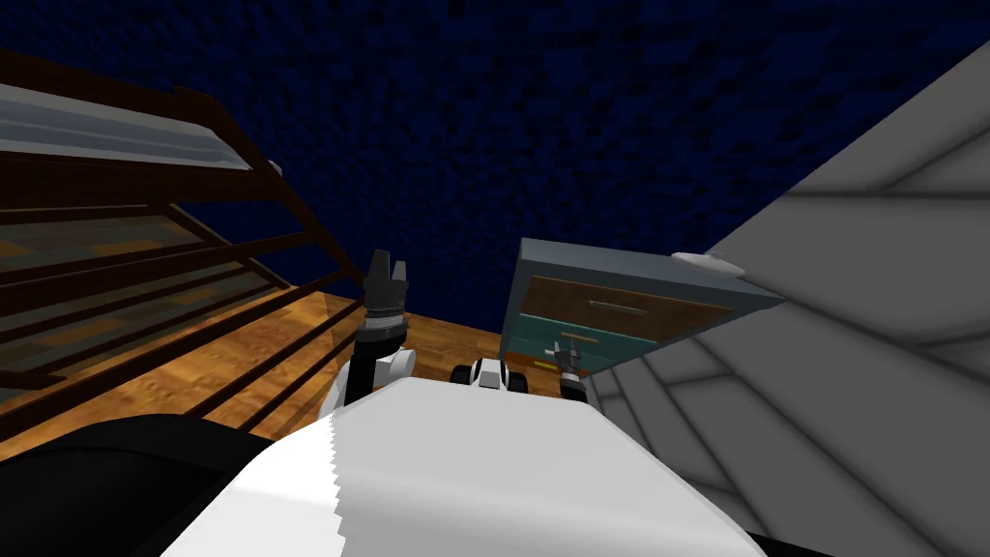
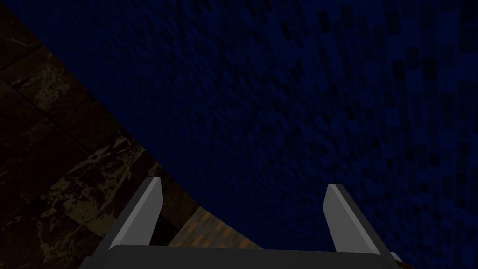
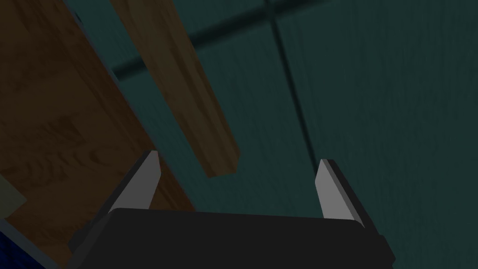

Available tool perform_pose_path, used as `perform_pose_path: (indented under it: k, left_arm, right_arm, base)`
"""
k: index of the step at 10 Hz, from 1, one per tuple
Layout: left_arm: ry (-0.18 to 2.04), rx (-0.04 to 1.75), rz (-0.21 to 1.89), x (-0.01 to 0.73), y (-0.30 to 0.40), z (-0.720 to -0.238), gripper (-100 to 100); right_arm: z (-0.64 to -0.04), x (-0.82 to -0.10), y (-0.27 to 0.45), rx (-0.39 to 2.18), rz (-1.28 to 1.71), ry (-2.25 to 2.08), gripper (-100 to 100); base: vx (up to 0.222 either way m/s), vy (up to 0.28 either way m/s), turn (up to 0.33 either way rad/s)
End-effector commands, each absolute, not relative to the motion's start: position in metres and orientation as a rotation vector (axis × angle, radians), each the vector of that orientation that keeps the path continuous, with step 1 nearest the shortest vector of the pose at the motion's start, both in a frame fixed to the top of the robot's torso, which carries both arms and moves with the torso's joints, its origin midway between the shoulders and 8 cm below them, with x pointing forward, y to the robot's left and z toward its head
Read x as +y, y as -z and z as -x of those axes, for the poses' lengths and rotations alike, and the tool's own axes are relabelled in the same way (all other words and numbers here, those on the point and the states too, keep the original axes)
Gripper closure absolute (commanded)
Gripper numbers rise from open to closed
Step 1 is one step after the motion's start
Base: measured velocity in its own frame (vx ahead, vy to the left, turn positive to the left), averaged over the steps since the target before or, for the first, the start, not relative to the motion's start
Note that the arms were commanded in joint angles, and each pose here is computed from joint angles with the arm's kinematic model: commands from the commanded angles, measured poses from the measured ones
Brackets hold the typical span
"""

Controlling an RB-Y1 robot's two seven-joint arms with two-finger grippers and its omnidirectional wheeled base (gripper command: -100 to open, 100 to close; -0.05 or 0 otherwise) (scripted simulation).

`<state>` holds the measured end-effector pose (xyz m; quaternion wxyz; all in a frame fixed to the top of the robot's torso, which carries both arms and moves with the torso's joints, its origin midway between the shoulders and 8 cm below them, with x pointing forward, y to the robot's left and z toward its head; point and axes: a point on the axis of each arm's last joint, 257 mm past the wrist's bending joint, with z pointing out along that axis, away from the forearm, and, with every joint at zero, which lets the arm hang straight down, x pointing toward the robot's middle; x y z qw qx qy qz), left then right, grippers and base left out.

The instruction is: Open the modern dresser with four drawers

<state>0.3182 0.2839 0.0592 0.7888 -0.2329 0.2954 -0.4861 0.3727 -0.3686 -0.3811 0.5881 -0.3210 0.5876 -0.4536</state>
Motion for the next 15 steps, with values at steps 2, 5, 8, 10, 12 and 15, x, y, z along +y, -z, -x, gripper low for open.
perform_pose_path:
  k: [2, 5, 8, 10, 12, 15]
  left_arm:
    - [1.047, 0.636, 0.502, 0.284, -0.059, -0.318, 0]
    - [1.047, 0.636, 0.502, 0.284, -0.059, -0.318, 0]
    - [1.047, 0.636, 0.502, 0.284, -0.059, -0.318, 0]
    - [1.047, 0.636, 0.502, 0.284, -0.059, -0.318, 0]
    - [1.047, 0.636, 0.502, 0.284, -0.059, -0.318, 0]
    - [1.047, 0.636, 0.502, 0.284, -0.059, -0.318, 0]
  right_arm:
    - [-0.351, -0.378, 0.379, 1.389, 0.727, 1.096, -100]
    - [-0.335, -0.384, 0.376, 1.404, 0.707, 1.121, -100]
    - [-0.320, -0.388, 0.372, 1.420, 0.683, 1.141, -100]
    - [-0.330, -0.385, 0.375, 1.409, 0.699, 1.128, 100]
    - [-0.341, -0.382, 0.377, 1.399, 0.714, 1.113, 100]
    - [-0.356, -0.376, 0.379, 1.384, 0.733, 1.087, 100]
  base:
    - [0.055, -0.027, 0.130]
    - [0.044, -0.031, 0.093]
    - [0.038, -0.021, 0.117]
    - [-0.003, -0.001, -0.069]
    - [-0.049, 0.018, -0.145]
    - [-0.049, 0.030, -0.102]
